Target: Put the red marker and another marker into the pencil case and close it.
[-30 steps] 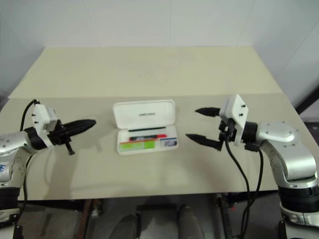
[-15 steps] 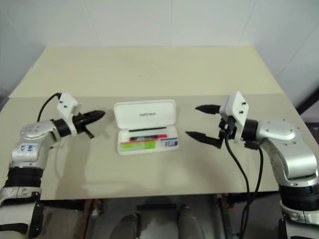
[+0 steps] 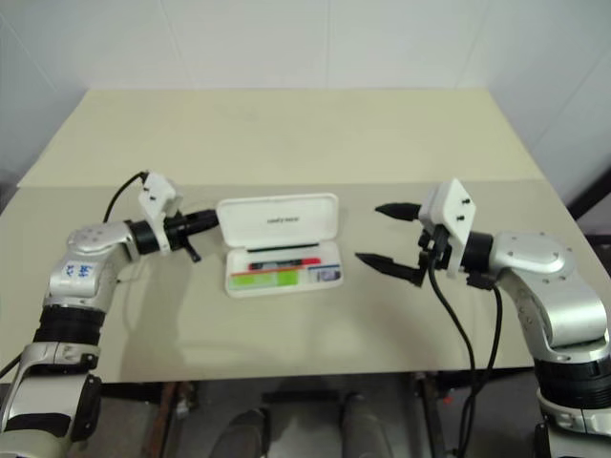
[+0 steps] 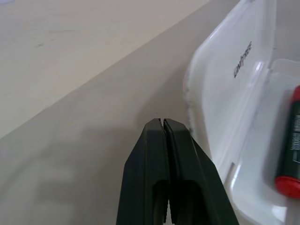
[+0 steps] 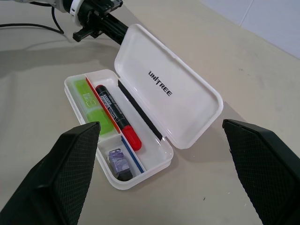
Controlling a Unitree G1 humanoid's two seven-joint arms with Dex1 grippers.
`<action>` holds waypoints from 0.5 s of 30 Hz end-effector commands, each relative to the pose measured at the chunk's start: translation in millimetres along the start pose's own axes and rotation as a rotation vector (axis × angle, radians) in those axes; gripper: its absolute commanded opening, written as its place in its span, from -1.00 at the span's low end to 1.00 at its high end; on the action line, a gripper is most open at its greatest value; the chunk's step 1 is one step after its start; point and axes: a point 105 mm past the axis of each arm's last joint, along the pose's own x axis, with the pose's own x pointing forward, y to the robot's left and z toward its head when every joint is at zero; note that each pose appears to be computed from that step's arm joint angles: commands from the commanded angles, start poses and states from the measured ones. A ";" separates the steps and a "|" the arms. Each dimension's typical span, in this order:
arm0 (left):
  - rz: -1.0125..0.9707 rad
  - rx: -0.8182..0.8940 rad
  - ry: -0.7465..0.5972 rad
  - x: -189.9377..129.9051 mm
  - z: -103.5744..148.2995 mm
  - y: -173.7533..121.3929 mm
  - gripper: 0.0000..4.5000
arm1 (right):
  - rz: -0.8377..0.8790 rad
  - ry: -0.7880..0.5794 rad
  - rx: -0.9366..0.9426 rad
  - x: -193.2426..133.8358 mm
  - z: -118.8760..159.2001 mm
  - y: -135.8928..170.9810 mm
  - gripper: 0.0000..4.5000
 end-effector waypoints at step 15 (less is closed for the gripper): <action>-0.537 0.188 0.075 -28.5 0.7 -73.7 -0.99 | -0.024 -0.045 -0.041 0.6 9.4 4.6 0.96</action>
